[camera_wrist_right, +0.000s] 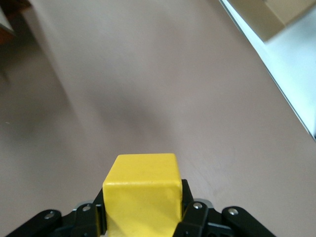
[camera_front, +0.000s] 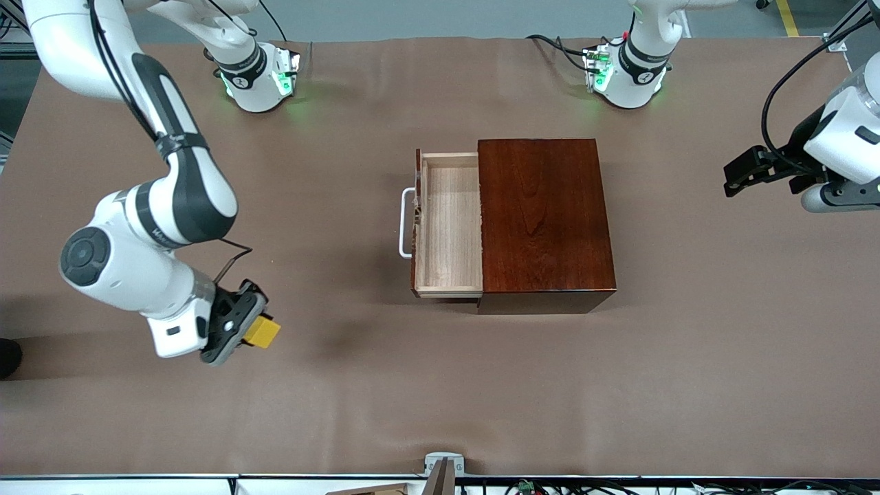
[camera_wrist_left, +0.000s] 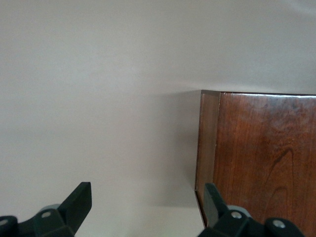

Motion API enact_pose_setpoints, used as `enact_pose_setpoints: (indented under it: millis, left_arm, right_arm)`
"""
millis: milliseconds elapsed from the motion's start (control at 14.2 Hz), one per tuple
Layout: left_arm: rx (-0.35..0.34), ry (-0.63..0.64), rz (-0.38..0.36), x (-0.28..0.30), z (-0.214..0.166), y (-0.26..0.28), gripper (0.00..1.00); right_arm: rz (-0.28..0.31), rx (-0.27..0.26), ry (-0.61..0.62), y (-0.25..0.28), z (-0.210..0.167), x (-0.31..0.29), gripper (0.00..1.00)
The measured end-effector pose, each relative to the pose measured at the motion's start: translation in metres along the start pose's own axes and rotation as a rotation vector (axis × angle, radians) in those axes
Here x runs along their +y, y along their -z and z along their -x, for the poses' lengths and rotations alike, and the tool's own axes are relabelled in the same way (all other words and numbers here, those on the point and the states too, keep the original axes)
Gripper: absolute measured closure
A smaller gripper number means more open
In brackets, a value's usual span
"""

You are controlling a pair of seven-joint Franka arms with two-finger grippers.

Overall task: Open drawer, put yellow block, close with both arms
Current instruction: 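Carry the yellow cube with the right gripper over the open drawer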

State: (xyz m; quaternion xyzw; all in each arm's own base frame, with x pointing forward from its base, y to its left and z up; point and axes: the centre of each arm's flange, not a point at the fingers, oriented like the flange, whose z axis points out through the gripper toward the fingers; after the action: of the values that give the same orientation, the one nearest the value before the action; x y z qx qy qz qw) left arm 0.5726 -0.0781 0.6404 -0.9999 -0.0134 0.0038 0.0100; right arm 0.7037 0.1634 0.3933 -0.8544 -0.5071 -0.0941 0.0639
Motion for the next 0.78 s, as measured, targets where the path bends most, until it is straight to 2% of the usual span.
enact_pose_setpoints:
  millis: [282, 565, 776]
  left_arm:
    - [0.010, -0.096, 0.001, -0.008, -0.003, -0.001, 0.00]
    - [0.012, -0.121, 0.002, -0.018, -0.005, -0.001, 0.00]
    - [0.011, -0.122, 0.002, -0.018, -0.005, -0.001, 0.00]
  right_arm:
    - [0.002, 0.032, 0.108, 0.011, -0.043, -0.033, 0.44]
    - [0.005, -0.057, 0.308, 0.011, -0.108, -0.108, 0.44]
    - [0.006, -0.068, 0.422, 0.018, -0.154, -0.170, 0.44]
